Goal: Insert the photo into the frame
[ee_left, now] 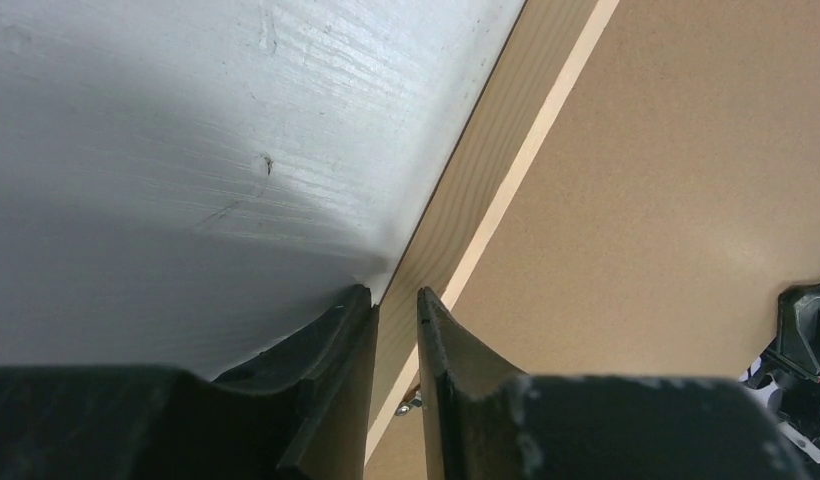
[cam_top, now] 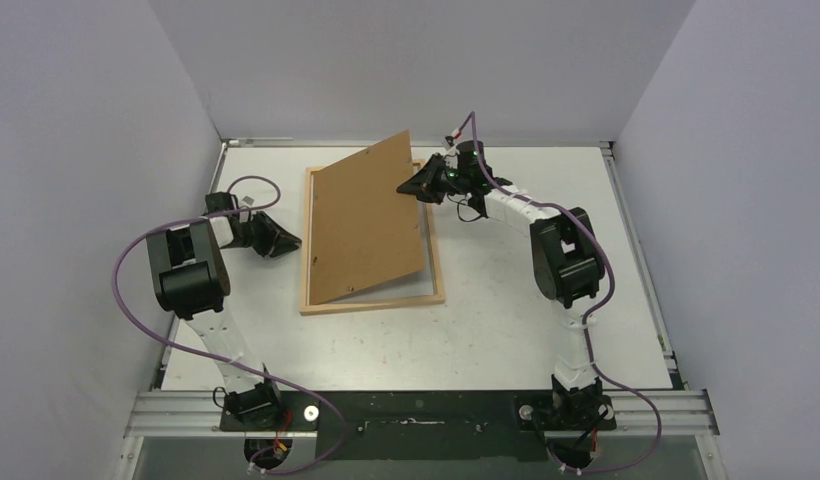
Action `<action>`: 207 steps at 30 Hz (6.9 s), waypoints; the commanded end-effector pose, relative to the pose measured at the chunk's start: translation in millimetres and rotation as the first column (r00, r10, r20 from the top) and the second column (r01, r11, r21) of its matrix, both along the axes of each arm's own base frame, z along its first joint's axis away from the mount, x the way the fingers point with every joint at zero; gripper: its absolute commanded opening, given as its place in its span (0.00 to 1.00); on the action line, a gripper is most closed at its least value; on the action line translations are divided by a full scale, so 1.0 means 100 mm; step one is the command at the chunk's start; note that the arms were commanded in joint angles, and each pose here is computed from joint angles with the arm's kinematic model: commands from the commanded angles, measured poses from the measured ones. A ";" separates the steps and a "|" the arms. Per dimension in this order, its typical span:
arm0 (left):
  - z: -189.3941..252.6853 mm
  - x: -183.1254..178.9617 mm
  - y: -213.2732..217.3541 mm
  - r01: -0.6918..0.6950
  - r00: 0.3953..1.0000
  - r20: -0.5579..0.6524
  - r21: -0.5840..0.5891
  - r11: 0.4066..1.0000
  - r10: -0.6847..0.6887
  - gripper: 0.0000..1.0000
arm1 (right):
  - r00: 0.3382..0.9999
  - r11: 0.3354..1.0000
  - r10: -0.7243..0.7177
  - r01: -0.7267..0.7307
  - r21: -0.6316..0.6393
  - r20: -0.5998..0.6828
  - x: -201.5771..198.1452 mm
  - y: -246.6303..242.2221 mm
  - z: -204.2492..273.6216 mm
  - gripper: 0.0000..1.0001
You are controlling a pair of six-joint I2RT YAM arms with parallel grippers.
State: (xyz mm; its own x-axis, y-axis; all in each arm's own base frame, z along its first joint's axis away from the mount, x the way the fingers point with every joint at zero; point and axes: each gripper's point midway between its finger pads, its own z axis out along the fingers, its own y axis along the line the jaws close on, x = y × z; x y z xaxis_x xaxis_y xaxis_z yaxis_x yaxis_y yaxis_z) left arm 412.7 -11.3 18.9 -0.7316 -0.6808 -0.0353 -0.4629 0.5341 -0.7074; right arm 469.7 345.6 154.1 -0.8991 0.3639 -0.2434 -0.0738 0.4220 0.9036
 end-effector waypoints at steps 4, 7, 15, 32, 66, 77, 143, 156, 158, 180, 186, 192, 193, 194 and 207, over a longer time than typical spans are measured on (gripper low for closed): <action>-0.08 0.08 0.00 0.031 0.999 0.018 0.026 0.999 -0.031 0.20 | 0.983 0.996 0.036 -0.051 0.078 0.182 0.13 0.07 0.46 0.00; -0.08 0.09 0.00 0.030 0.999 0.017 0.025 0.999 -0.031 0.20 | 0.981 0.995 0.050 -0.066 0.081 0.188 0.11 0.08 0.45 0.00; -0.08 0.12 -0.01 0.031 0.999 0.019 0.023 0.999 -0.032 0.20 | 0.989 0.995 0.028 -0.041 0.088 0.142 0.13 0.03 0.30 0.00; -0.11 0.10 -0.09 0.035 0.999 0.010 0.013 0.999 -0.035 0.19 | 0.999 0.999 -0.025 0.024 0.042 0.032 0.13 -0.04 -0.12 0.00; -0.14 0.11 -0.13 0.041 0.999 -0.003 0.001 0.999 -0.041 0.19 | 0.993 0.875 0.055 -0.097 -0.474 -0.103 -0.07 -0.54 -0.68 0.60; -0.17 0.10 -0.19 0.058 0.998 0.001 -0.021 0.998 -0.058 0.19 | 0.991 0.871 0.096 -0.131 -0.473 -0.098 -0.09 -0.38 -0.76 0.56; 0.12 0.24 -0.19 0.177 0.982 0.035 0.171 0.969 -0.185 0.50 | 0.995 0.699 0.095 -0.066 -0.712 0.001 -0.22 -1.03 -0.69 0.74; 0.11 0.09 -0.48 0.169 0.985 0.023 0.055 0.984 -0.170 0.36 | 0.993 0.753 0.094 -0.113 -0.648 -0.065 -0.37 -0.91 -0.91 0.74; 0.13 0.08 -0.52 0.174 0.984 0.029 0.047 0.984 -0.175 0.34 | 0.992 0.753 0.099 -0.123 -0.646 -0.073 -0.41 -0.90 -0.93 0.74; 0.34 -0.23 -0.77 0.199 0.980 0.014 0.036 0.979 -0.200 0.30 | 0.995 0.733 0.074 -0.101 -0.673 -0.068 -0.85 -1.04 -0.84 0.73; 0.29 -0.23 -0.60 0.198 0.980 -0.015 0.157 0.968 -0.198 0.45 | 1.000 0.626 0.030 -0.013 -0.779 0.007 -0.75 -1.30 -0.77 0.75; 0.27 -0.22 -0.59 0.272 0.962 -0.040 0.224 0.936 -0.270 0.60 | 0.999 0.610 0.036 0.004 -0.792 0.032 -0.76 -1.34 -0.69 0.76; 0.24 -0.24 -0.60 0.285 0.958 -0.052 0.218 0.933 -0.281 0.60 | 0.999 0.605 0.039 -0.004 -0.796 0.024 -0.79 -1.34 -0.71 0.75; 0.22 -0.24 -0.62 0.293 0.956 -0.052 0.215 0.932 -0.289 0.60 | 0.999 0.600 0.040 -0.010 -0.800 0.018 -0.83 -1.34 -0.73 0.75; 0.03 -0.26 -0.74 0.322 0.946 -0.102 0.197 0.926 -0.308 0.43 | 0.999 0.526 0.035 -0.025 -0.850 -0.008 -1.02 -1.31 -0.86 0.67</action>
